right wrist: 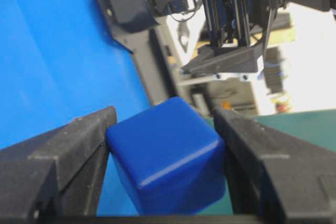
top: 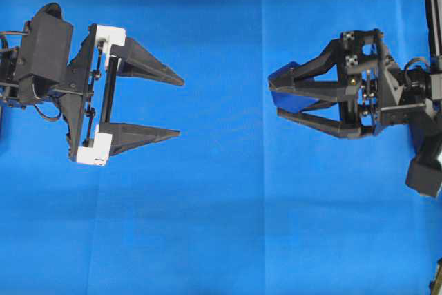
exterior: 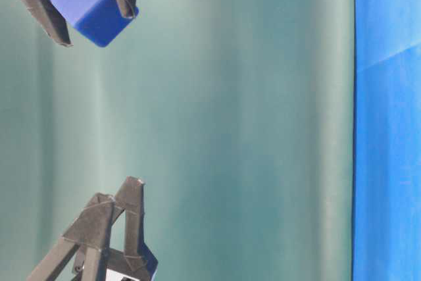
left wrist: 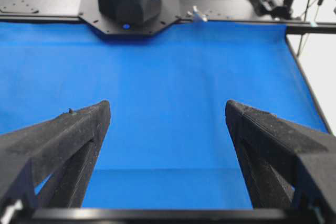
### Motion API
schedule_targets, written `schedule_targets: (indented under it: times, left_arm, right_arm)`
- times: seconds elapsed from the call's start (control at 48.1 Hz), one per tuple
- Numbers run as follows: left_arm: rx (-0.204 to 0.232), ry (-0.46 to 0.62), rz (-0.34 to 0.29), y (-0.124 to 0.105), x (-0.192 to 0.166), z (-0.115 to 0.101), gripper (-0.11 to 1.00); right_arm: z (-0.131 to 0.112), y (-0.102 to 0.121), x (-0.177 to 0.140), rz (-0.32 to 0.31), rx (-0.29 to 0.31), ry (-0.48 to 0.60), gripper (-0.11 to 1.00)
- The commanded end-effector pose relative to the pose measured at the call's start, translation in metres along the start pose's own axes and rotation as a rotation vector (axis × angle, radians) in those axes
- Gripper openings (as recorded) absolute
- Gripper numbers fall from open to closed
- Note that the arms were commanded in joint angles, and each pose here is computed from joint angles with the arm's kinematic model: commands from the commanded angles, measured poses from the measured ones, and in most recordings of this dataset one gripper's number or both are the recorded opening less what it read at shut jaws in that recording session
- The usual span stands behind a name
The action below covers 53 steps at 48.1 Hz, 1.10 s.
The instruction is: Handover the blue block to the right arm after grasping it with the left arm, then place it in the designated position.
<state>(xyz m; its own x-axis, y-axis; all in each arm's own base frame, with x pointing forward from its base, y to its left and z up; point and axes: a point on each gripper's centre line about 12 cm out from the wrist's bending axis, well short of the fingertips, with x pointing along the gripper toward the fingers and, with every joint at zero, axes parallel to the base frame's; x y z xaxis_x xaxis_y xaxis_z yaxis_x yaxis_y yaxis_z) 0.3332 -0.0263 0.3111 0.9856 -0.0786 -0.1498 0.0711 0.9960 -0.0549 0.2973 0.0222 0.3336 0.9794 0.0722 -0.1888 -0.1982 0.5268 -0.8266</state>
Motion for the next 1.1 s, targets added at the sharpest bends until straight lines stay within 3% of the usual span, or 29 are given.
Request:
schedule_targets:
  times: [0.0,0.166,0.353,0.624,0.748,1.081]
  left_arm:
    - [0.005,-0.035,-0.006,-0.0017,-0.0034,0.0108,0.93]
    - [0.003,-0.037,-0.006,-0.0017,-0.003,0.0112,0.93]
    - [0.004,-0.036,-0.01,-0.0032,-0.003,0.0111,0.93]
    - [0.004,-0.034,-0.017,-0.0057,-0.0031,0.0103,0.93]
    - [0.005,-0.033,-0.018,-0.0057,-0.0035,0.0099,0.93]
    - [0.005,-0.033,-0.019,-0.0062,-0.0036,0.0099,0.93]
  right_arm:
    - [0.006,-0.0079,-0.0014,-0.023,0.087,-0.022,0.47]
    - [0.0064,-0.0085,-0.0026,-0.025,0.264,-0.027,0.47]
    - [0.0072,-0.0092,-0.0042,-0.022,0.541,-0.032,0.47]
    - [0.0068,-0.0088,-0.0046,-0.015,0.852,-0.03,0.47]
    - [0.0054,-0.0076,-0.0045,-0.012,0.919,-0.022,0.47]
    - [0.0054,-0.0078,-0.0046,-0.01,0.929,-0.016,0.47]
